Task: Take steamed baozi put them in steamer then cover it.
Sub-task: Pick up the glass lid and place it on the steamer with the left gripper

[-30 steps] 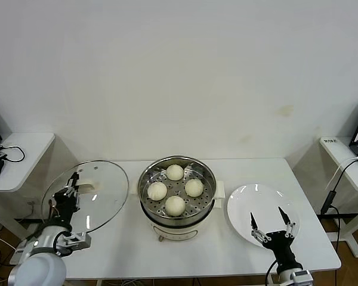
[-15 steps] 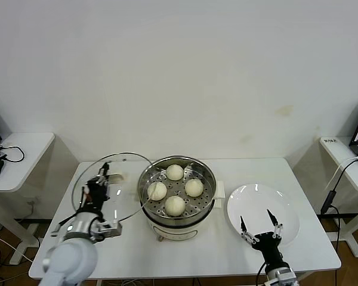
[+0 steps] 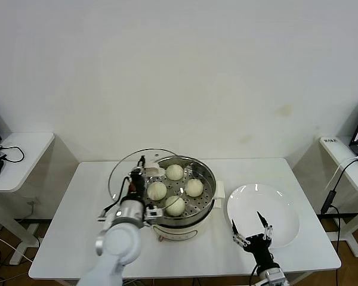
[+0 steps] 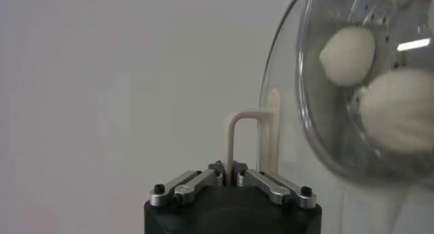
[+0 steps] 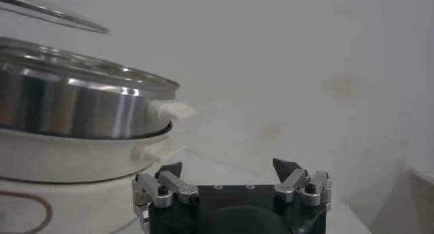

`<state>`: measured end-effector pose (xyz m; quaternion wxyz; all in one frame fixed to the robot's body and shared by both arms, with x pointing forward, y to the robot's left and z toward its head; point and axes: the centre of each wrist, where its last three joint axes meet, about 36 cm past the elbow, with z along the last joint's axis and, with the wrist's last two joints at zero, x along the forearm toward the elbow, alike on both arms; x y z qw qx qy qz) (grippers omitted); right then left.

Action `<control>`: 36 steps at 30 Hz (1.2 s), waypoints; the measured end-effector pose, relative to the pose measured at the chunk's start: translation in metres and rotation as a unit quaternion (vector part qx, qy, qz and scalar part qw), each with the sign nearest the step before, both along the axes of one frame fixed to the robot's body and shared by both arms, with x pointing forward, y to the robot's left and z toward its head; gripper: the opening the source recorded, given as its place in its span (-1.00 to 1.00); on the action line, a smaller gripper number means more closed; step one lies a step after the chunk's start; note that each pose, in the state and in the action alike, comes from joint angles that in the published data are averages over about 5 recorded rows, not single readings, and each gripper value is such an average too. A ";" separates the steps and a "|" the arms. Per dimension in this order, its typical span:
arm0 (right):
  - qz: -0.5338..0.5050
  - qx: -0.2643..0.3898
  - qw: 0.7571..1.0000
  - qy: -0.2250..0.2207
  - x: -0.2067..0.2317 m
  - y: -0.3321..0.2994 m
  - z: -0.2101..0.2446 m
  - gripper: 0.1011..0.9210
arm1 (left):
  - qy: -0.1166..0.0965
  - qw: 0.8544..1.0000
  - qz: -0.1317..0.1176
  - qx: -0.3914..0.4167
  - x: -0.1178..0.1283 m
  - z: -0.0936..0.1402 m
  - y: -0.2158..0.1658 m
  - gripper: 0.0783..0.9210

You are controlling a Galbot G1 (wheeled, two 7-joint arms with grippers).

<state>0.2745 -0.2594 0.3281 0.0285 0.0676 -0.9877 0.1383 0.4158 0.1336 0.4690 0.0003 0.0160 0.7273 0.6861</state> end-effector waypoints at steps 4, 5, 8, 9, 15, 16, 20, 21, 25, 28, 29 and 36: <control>0.002 -0.001 1.000 0.001 0.000 0.002 -0.001 0.76 | 0.005 1.000 -0.003 0.001 0.005 -0.002 -0.021 -0.85; 0.003 -0.001 1.000 0.001 0.000 0.002 -0.001 0.76 | 0.007 1.000 -0.003 0.001 0.006 -0.004 -0.025 -0.85; 0.004 -0.002 1.000 0.002 0.000 0.003 -0.001 0.76 | 0.012 1.000 -0.005 0.002 0.007 -0.007 -0.038 -0.85; 0.004 -0.002 1.000 0.002 0.000 0.003 -0.002 0.76 | 0.014 1.000 -0.005 0.002 0.007 -0.008 -0.041 -0.85; 0.007 -0.002 1.000 0.005 -0.001 0.005 -0.004 0.76 | 0.022 1.000 -0.006 0.004 0.008 -0.014 -0.059 -0.85; 0.007 -0.002 1.000 0.005 -0.001 0.006 -0.005 0.76 | 0.023 1.000 -0.006 0.005 0.008 -0.015 -0.061 -0.85; 0.008 -0.002 1.000 0.006 -0.002 0.006 -0.005 0.76 | 0.027 1.000 -0.007 0.006 0.006 -0.018 -0.069 -0.85; 0.009 -0.003 1.000 0.006 -0.002 0.006 -0.005 0.76 | 0.028 1.000 -0.007 0.006 0.006 -0.018 -0.070 -0.85; 0.011 -0.002 1.000 0.007 -0.002 0.007 -0.006 0.76 | 0.030 1.000 -0.006 0.007 0.006 -0.021 -0.076 -0.85; 0.012 -0.002 1.000 0.007 -0.002 0.008 -0.007 0.76 | 0.031 0.999 -0.006 0.009 0.006 -0.023 -0.079 -0.85; 0.013 -0.002 1.000 0.007 -0.002 0.008 -0.007 0.76 | 0.032 0.999 -0.006 0.009 0.006 -0.024 -0.080 -0.85; 0.013 -0.003 1.000 0.007 -0.003 0.008 -0.007 0.76 | 0.032 0.999 -0.006 0.011 0.008 -0.028 -0.085 -0.85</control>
